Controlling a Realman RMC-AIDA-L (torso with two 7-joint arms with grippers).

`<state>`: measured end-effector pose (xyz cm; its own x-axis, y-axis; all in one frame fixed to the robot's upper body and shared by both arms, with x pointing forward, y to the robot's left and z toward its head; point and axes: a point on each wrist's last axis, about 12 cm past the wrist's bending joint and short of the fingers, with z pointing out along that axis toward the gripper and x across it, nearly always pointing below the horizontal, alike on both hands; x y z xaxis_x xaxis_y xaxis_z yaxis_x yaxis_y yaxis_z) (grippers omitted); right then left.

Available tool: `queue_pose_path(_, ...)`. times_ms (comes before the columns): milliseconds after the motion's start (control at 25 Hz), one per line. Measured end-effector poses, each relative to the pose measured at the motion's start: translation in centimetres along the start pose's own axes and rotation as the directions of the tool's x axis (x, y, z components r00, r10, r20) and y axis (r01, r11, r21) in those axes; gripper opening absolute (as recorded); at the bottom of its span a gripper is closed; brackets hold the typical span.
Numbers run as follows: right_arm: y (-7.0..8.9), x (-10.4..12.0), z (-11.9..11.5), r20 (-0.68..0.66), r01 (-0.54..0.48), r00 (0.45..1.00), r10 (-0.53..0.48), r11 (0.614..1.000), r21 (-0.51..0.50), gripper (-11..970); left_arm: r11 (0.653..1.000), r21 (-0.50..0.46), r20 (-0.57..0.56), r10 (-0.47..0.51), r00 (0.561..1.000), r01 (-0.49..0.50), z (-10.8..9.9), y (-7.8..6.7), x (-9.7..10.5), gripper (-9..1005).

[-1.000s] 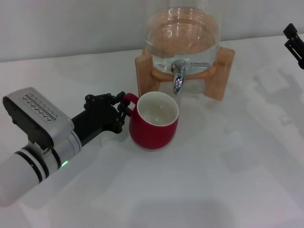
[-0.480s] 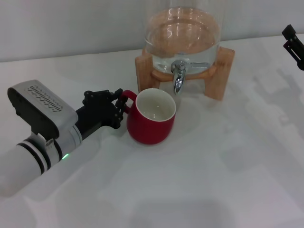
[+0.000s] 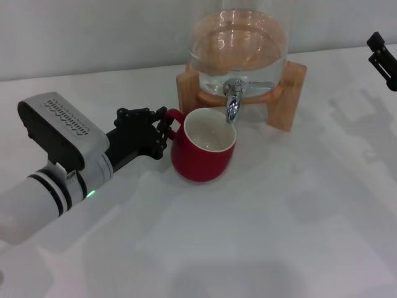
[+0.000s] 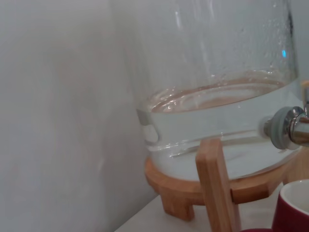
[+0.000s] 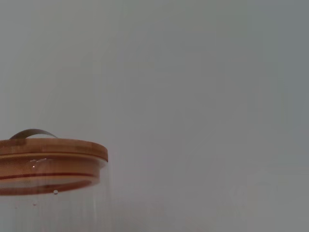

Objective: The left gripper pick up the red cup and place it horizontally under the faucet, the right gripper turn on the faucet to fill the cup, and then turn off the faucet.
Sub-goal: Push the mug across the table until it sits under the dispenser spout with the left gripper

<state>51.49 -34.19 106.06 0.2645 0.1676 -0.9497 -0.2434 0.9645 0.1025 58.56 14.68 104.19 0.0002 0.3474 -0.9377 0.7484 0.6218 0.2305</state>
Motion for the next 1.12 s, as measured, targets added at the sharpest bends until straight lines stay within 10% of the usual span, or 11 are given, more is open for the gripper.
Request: queue_pose_path(1120,0.81,0.13,0.83,-0.006,-0.002,1.0,0.002,0.999,-0.05,841,1.0,0.012,0.007,0.006,1.0,-0.006,0.25,-0.51,-0.18,124)
